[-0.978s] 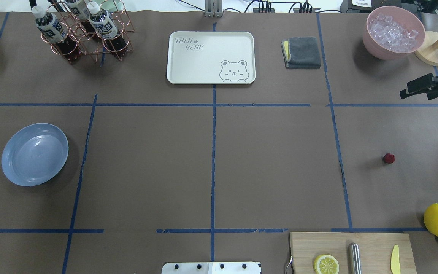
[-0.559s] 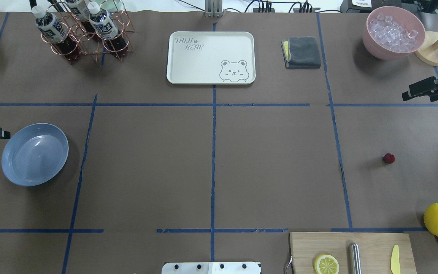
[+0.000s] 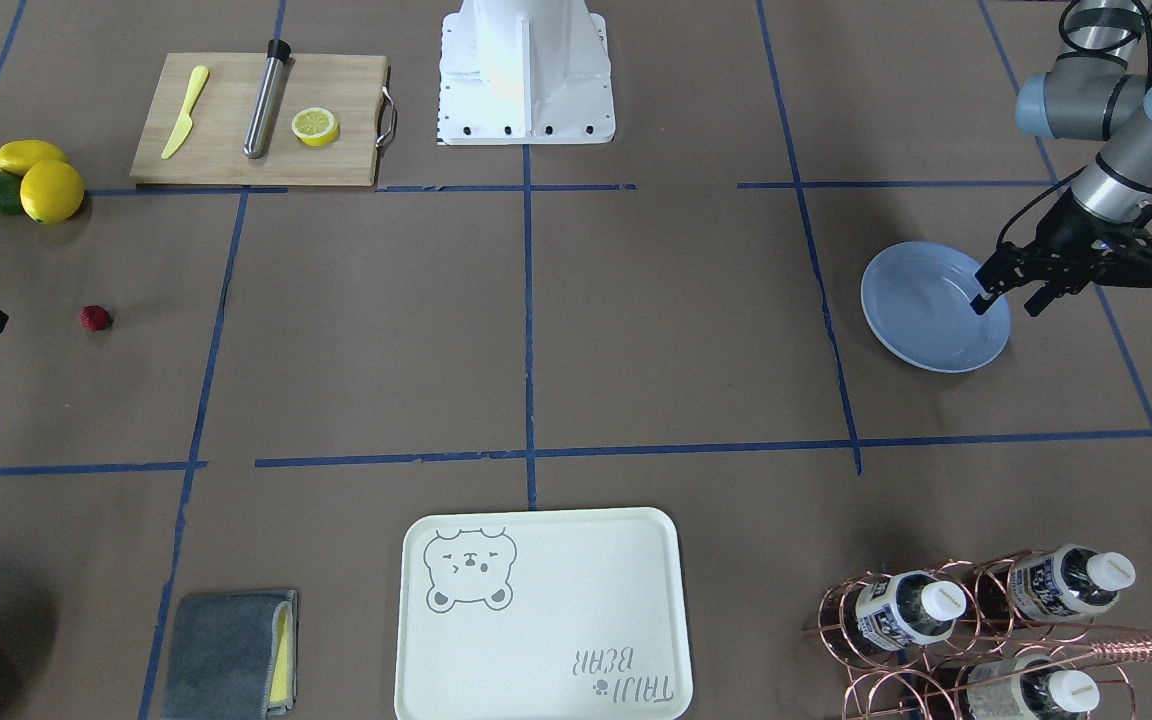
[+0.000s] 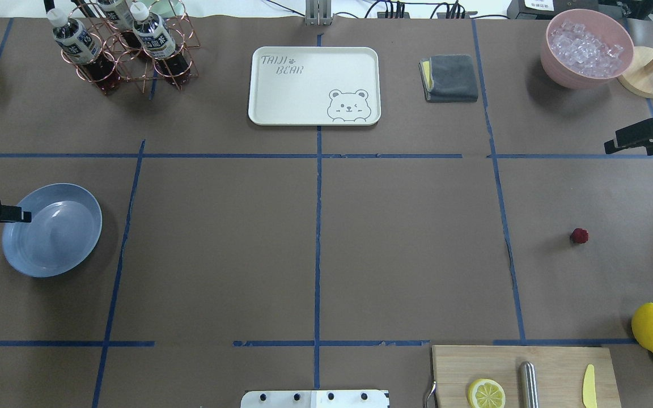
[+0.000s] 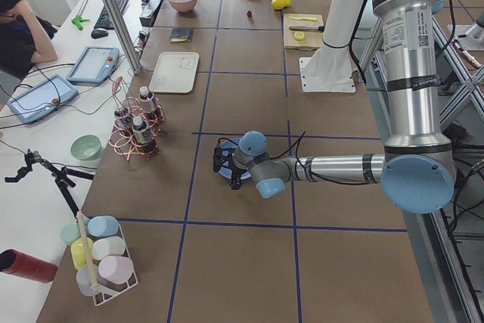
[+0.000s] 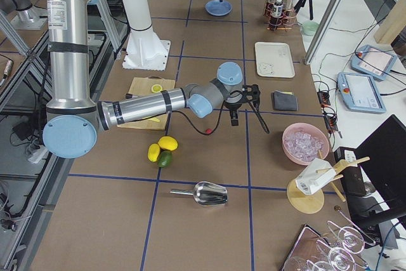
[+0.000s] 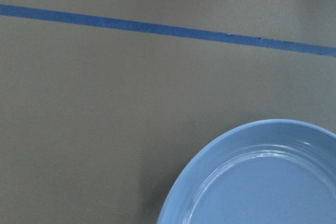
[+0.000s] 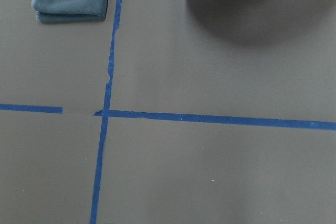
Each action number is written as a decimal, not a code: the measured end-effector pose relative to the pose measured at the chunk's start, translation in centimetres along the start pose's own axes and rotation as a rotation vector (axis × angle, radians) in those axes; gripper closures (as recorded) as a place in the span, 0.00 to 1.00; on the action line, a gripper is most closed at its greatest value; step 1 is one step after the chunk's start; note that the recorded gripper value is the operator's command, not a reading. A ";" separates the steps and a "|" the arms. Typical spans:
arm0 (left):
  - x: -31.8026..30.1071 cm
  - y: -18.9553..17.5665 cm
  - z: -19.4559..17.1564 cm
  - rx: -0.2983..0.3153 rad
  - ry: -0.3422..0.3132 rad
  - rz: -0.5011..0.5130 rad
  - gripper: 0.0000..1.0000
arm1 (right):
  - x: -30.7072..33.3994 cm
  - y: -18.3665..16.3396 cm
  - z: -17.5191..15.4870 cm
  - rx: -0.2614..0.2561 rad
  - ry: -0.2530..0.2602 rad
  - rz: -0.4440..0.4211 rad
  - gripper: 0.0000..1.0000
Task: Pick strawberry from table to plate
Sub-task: 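Lower the left gripper to the rim of the light blue plate and grip it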
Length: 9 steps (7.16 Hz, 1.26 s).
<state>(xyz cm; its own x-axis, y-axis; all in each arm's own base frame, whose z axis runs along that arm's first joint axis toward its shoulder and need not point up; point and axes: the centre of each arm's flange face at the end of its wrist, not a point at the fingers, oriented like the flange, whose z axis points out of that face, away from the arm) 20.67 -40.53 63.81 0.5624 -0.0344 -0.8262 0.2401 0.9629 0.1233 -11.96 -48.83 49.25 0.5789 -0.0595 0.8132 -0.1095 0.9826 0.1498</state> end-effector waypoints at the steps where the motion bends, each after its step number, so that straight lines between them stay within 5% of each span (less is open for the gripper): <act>1: -0.2 0.2 0.2 -0.004 -0.005 -0.001 0.43 | -0.1 0.0 -0.1 0.001 -0.001 -0.001 0.00; 6: -0.9 0.4 0.8 -0.013 -0.021 -0.001 1.00 | -0.2 0.3 -0.4 0.004 -0.003 -0.003 0.00; 9: 0.7 0.3 -0.6 -0.018 0.016 0.015 1.00 | -0.3 0.5 -0.6 0.006 -0.004 -0.006 0.00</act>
<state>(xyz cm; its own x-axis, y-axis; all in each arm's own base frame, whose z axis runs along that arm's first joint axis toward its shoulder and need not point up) 20.67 -40.13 62.93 0.5530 -0.0154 -0.8330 0.2173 0.9679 0.1263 -11.73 -48.23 48.74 0.5761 -0.0657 0.8147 -0.1110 0.9812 0.1576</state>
